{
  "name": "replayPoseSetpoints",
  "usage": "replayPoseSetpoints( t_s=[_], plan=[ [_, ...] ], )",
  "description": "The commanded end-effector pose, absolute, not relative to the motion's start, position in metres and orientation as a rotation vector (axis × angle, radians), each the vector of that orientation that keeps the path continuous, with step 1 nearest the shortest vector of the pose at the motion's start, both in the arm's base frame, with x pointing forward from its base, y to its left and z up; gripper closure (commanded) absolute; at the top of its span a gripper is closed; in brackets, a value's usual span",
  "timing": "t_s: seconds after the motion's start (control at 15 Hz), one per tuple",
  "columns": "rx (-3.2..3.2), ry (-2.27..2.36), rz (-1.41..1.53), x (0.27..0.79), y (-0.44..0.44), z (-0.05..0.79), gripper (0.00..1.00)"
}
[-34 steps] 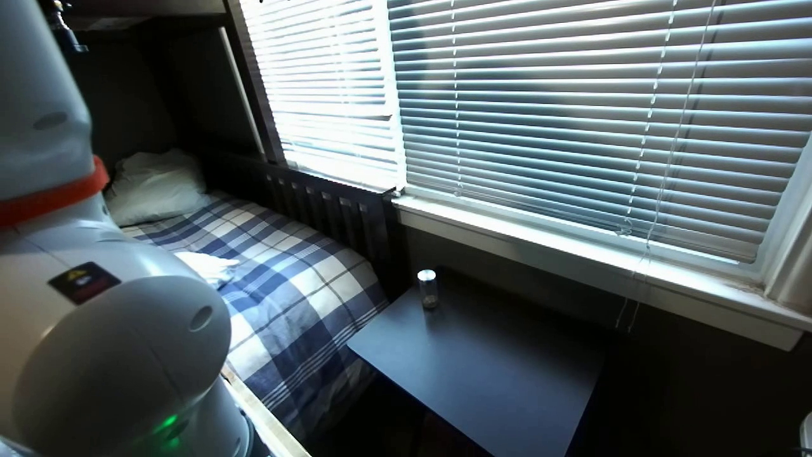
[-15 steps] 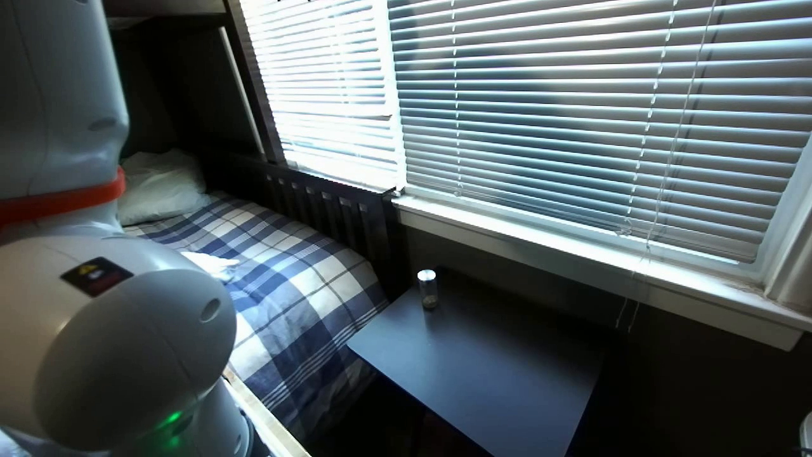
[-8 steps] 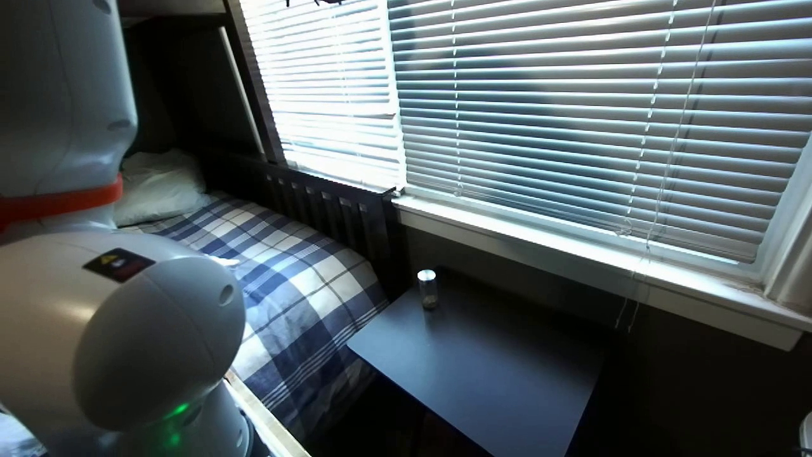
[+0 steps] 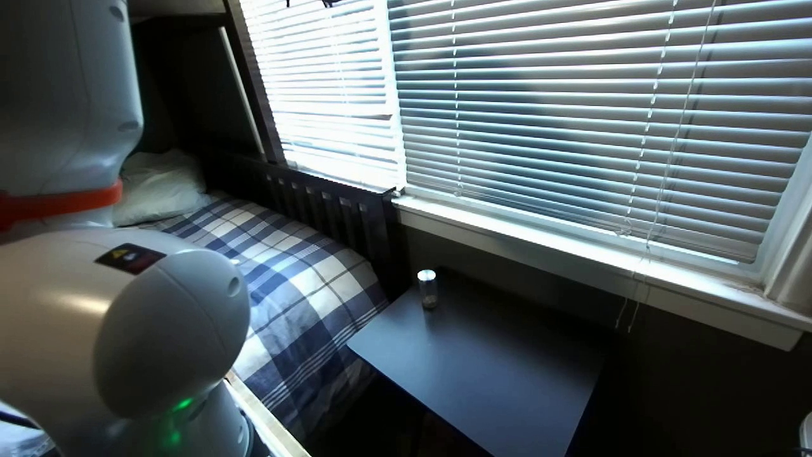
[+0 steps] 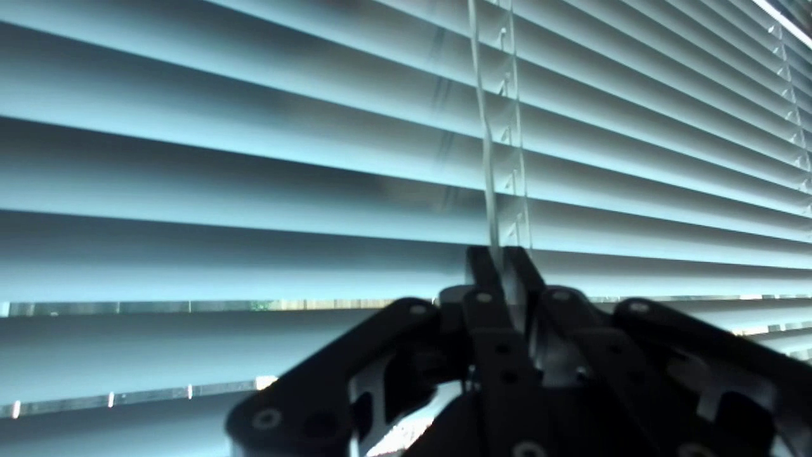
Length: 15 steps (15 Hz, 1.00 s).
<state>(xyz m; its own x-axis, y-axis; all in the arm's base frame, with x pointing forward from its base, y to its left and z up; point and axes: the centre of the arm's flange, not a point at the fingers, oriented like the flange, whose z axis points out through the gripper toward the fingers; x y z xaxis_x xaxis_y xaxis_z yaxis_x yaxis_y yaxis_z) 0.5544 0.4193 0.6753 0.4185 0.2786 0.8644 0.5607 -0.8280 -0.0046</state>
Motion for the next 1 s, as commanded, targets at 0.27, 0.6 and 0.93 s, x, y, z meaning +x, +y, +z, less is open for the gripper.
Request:
replayPoseSetpoints(
  t_s=[0.27, 0.6, 0.93],
  plan=[
    [-2.495, -0.746, -1.228, 0.536, 0.430, 0.684, 1.00],
    [-2.550, -0.737, -1.109, 0.523, 0.431, 0.666, 1.00],
    [-2.556, -0.675, -0.996, 0.520, 0.425, 0.627, 1.00]
  ],
)
